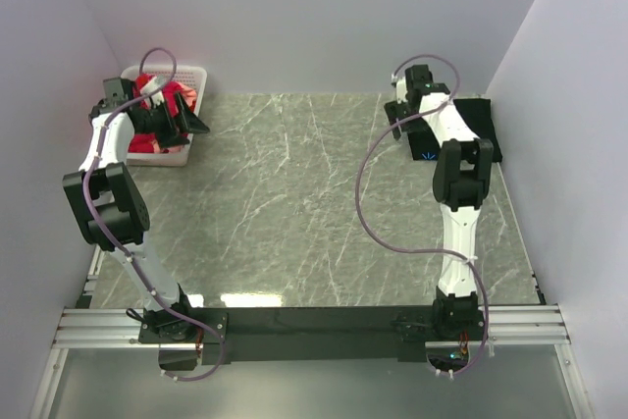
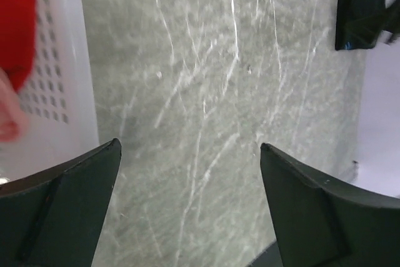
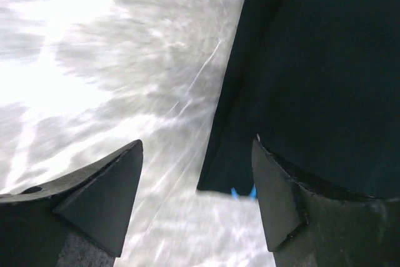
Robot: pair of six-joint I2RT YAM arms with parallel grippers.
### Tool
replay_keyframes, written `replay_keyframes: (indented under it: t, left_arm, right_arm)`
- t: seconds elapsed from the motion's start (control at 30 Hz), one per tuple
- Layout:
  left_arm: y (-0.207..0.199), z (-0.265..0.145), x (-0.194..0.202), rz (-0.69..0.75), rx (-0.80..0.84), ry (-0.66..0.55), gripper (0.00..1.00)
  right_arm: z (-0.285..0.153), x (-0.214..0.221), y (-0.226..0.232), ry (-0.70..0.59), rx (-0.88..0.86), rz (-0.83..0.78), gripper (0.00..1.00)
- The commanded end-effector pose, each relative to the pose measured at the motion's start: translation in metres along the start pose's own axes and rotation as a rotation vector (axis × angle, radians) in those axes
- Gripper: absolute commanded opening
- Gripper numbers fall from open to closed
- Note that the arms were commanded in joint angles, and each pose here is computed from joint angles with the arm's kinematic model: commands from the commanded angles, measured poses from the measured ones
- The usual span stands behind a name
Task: Fold and stack the t-shirts
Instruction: Neatly place the folded tshirt to the corner
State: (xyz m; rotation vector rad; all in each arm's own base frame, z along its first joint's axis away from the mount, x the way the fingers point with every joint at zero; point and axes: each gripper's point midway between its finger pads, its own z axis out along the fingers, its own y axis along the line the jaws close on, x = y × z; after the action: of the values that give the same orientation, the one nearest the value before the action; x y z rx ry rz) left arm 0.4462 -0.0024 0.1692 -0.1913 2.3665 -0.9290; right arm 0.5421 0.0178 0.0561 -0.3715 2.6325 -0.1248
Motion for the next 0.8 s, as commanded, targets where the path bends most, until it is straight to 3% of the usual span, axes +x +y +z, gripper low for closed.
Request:
replay_keyframes:
  t: [0.0, 0.1, 0.3, 0.5, 0.77]
  left_arm:
    - [-0.016, -0.009, -0.044, 0.161, -0.031, -0.107, 0.99]
    - [-0.032, -0.005, -0.070, 0.307, -0.129, -0.132, 0.99]
    - [-0.065, 0.028, -0.066, 0.520, -0.194, -0.012, 0.99]
    - [-0.074, 0.070, -0.040, 0.572, -0.278, 0.002, 0.99]
    - [-0.058, 0.086, -0.008, 0.553, -0.309, 0.037, 0.99]
  right_arm:
    - [-0.100, -0.063, -0.006, -0.254, -0.007, 0.024, 0.77]
    - [-0.139, -0.080, -0.003, -0.353, -0.045, 0.055, 0.81]
    - [-0.176, -0.080, 0.011, -0.399, -0.152, 0.139, 0.82]
    - [-0.160, -0.035, 0.045, -0.293, -0.306, 0.207, 0.82]
    - [-0.161, 0.002, 0.080, -0.273, -0.391, 0.153, 0.85]
